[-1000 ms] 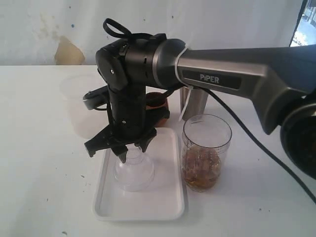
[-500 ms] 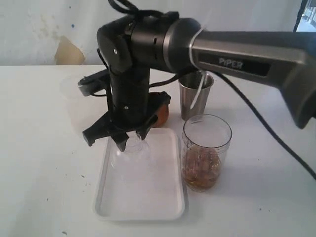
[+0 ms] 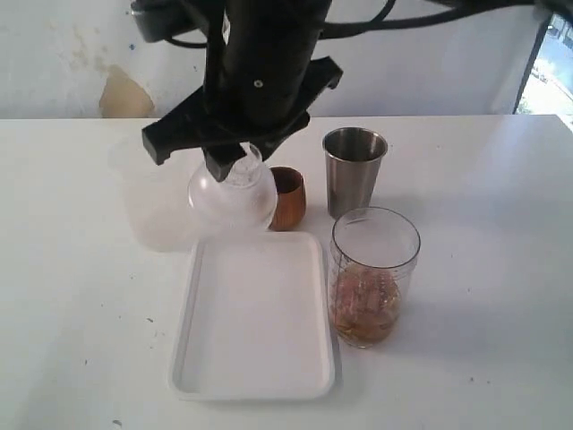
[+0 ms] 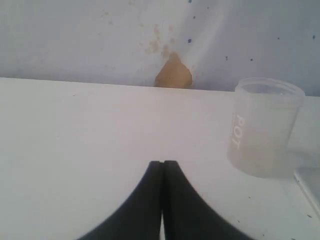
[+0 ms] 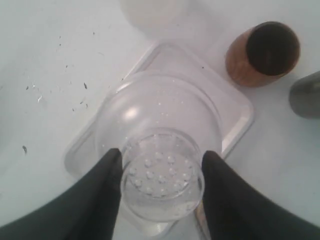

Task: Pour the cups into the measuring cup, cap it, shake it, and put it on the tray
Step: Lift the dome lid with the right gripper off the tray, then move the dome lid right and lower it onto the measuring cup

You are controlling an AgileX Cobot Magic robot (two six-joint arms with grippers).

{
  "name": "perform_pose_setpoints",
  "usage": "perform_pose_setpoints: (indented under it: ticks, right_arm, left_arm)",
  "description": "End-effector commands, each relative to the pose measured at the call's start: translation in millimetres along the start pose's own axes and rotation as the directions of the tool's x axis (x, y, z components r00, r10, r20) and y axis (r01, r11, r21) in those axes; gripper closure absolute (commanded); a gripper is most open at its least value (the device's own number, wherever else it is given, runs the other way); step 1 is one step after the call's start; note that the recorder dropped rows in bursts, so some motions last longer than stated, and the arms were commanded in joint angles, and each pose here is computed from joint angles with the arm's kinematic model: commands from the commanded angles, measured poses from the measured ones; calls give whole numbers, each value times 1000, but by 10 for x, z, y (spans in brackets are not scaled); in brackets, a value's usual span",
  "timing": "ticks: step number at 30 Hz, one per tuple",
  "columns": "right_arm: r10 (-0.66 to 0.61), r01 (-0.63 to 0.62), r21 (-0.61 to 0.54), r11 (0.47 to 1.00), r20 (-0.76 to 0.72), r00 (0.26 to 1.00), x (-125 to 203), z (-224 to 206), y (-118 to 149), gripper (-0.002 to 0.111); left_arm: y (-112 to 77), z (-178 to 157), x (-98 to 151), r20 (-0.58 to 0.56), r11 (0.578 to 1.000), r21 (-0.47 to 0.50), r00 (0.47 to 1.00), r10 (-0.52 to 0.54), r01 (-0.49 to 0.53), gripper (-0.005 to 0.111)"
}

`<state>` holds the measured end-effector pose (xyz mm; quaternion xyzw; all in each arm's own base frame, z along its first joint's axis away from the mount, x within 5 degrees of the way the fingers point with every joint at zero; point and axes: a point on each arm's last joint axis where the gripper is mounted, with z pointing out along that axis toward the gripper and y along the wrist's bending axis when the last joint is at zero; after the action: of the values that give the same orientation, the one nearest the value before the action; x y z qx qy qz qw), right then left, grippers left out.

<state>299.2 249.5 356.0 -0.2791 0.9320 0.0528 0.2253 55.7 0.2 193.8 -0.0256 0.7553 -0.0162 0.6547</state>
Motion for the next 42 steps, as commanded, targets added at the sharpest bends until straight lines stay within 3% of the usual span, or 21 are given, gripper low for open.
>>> perform_pose_setpoints:
  ticks: [1, 10, 20, 31, 42]
  right_arm:
    - [-23, 16, 78, 997, 78, 997, 16, -315, -135, 108]
    - [21, -32, 71, 997, 147, 989, 193, -716, -226, 108]
    - [142, -155, 114, 981, 115, 983, 632, -869, -657, 108]
    - [158, -159, 94, 983, 15, 987, 921, -697, -655, 108]
    - [149, -148, 120, 982, 3, 989, 945, -663, -675, 108]
  left_arm:
    - [1, 1, 18, -3, 1000, 0, 1000, 2, -2, 107]
    - [1, 1, 18, -3, 1000, 0, 1000, 2, -2, 107]
    - [1, 1, 18, -3, 1000, 0, 1000, 2, -2, 107]
    - [1, 1, 18, -3, 1000, 0, 1000, 2, -2, 107]
    - [1, 1, 18, -3, 1000, 0, 1000, 2, -2, 107]
